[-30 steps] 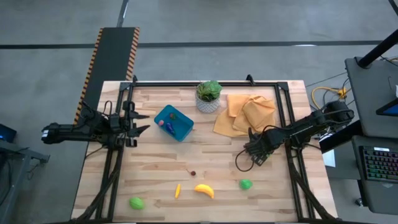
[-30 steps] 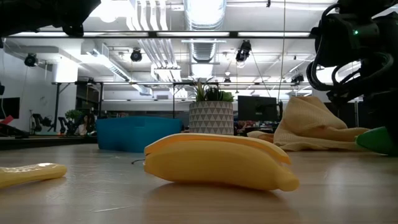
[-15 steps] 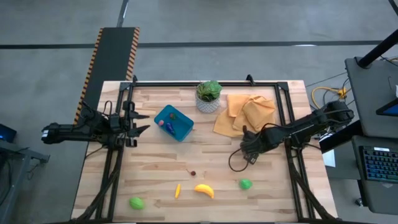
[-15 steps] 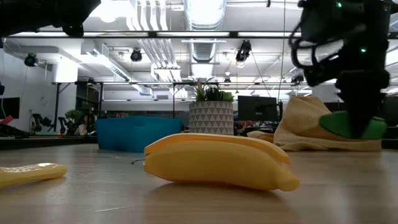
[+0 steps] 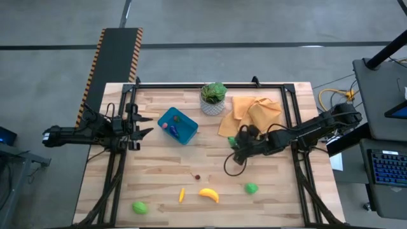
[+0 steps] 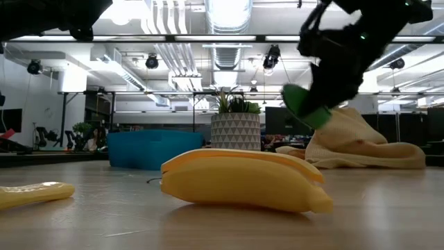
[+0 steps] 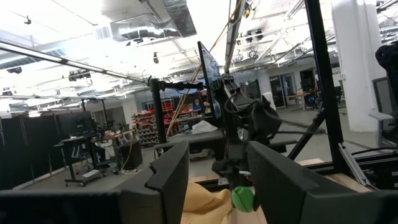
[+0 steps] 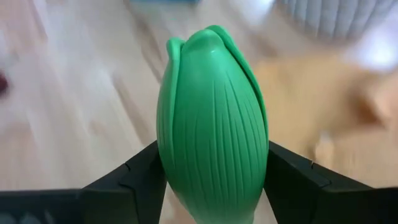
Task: Pick and placing Produce into tupperware
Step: Put the green corn into the blue bin
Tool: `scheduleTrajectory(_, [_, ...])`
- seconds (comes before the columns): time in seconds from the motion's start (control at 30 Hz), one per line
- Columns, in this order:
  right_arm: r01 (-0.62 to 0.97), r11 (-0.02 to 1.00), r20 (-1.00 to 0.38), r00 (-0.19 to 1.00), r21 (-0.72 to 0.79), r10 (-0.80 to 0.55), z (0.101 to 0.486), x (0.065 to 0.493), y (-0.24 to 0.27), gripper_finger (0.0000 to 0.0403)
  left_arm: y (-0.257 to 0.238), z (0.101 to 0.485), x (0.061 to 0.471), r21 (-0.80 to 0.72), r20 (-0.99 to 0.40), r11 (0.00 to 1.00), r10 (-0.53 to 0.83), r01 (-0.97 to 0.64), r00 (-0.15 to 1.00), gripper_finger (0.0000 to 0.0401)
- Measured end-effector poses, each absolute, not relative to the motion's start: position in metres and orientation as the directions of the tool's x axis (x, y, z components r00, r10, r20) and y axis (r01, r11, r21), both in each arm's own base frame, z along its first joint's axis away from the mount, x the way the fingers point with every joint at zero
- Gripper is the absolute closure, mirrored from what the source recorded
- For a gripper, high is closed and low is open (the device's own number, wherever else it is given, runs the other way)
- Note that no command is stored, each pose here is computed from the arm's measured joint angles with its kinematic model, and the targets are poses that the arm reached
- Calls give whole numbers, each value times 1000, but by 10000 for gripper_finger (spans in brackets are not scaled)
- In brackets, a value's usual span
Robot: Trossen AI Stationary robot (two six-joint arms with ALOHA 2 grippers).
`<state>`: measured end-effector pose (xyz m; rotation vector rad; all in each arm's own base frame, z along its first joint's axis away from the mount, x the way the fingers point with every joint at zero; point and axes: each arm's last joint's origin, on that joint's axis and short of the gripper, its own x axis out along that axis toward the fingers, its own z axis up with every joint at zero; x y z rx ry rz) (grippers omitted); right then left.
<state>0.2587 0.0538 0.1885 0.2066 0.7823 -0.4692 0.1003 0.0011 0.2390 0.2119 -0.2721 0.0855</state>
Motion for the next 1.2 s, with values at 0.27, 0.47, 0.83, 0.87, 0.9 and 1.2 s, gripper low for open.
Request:
scheduleTrajectory(0.27, [437,898,-539,744,-54,-395,205,274,54,186,1,239,100,196,276,974,55,-112,960,250])
scheduleTrajectory(0.47, [390,918,-504,781,-67,-368,208,277,56,186,1,239,100,195,276,974,55,-112,960,250])
scheduleTrajectory(0.83, [192,981,-340,923,-6,-183,212,309,28,186,1,240,100,191,286,975,55,-113,957,250])
scheduleTrajectory(0.87, [182,983,-329,929,3,-170,211,313,24,186,1,240,100,190,287,975,54,-113,957,250])
scheduleTrajectory(0.9, [178,984,-326,931,6,-166,210,318,19,186,1,240,100,190,286,975,55,-113,957,250])
scheduleTrajectory(1.2, [96,995,-357,930,10,-86,202,372,-18,186,1,240,100,189,286,975,55,-113,957,250])
